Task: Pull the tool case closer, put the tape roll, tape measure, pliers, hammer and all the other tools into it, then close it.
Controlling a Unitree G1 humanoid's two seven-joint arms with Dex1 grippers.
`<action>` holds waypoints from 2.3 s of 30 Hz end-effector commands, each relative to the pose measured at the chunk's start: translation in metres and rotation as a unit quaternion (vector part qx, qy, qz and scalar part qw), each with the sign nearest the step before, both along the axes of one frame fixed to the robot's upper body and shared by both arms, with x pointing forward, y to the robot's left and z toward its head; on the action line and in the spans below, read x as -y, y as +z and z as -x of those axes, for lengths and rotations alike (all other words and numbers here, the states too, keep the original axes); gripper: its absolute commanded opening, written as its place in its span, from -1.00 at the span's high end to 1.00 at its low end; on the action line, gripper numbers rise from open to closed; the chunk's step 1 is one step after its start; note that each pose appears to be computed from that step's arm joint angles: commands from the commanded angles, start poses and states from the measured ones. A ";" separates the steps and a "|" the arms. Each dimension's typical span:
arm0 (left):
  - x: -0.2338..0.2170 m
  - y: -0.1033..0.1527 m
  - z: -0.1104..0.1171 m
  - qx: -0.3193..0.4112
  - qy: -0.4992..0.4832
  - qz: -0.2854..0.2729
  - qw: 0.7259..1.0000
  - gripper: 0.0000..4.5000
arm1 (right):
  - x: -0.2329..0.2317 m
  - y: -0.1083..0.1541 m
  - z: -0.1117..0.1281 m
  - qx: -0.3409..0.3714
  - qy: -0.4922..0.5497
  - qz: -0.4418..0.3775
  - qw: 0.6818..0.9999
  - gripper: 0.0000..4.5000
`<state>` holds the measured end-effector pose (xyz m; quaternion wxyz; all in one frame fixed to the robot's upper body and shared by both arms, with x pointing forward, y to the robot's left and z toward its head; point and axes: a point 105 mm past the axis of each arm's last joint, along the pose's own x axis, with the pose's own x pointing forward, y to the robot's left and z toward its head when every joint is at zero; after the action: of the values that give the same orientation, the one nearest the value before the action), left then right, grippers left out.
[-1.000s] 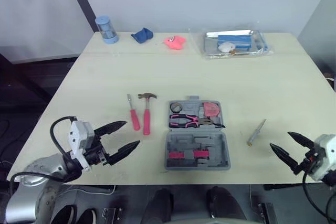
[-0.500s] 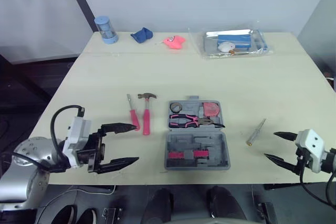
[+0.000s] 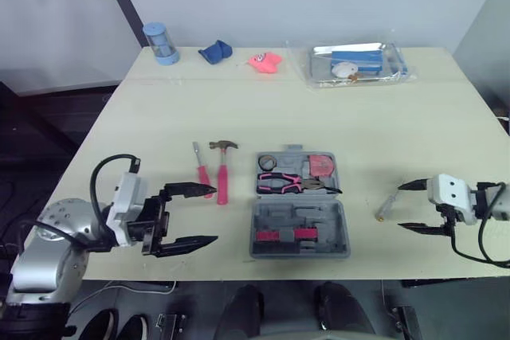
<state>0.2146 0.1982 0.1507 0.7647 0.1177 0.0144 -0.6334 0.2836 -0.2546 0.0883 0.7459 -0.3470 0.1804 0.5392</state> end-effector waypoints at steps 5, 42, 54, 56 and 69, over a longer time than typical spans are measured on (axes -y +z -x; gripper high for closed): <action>0.004 0.017 -0.004 0.019 -0.001 0.021 1.000 -0.97 | -0.020 0.017 -0.027 -0.022 0.128 0.103 0.986 -1.00; 0.016 0.013 0.004 0.015 0.006 0.044 0.999 -0.97 | -0.017 0.028 -0.030 -0.046 0.045 0.066 0.996 -1.00; 0.014 0.009 0.007 0.014 0.009 0.051 0.999 -0.97 | -0.021 -0.006 -0.034 -0.019 0.163 0.174 0.971 -1.00; 0.013 0.009 0.008 0.015 0.011 0.051 0.999 -0.97 | -0.026 -0.008 -0.038 -0.018 0.183 0.187 0.965 -1.00; 0.012 0.006 0.013 0.018 0.026 0.053 0.998 -1.00 | -0.027 -0.013 -0.052 -0.017 0.228 0.252 0.940 0.37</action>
<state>0.2032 0.1879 0.1466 0.7890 0.0694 -0.0075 -0.6105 0.3339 -0.2289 0.0710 0.4823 -0.5485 0.2480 0.6365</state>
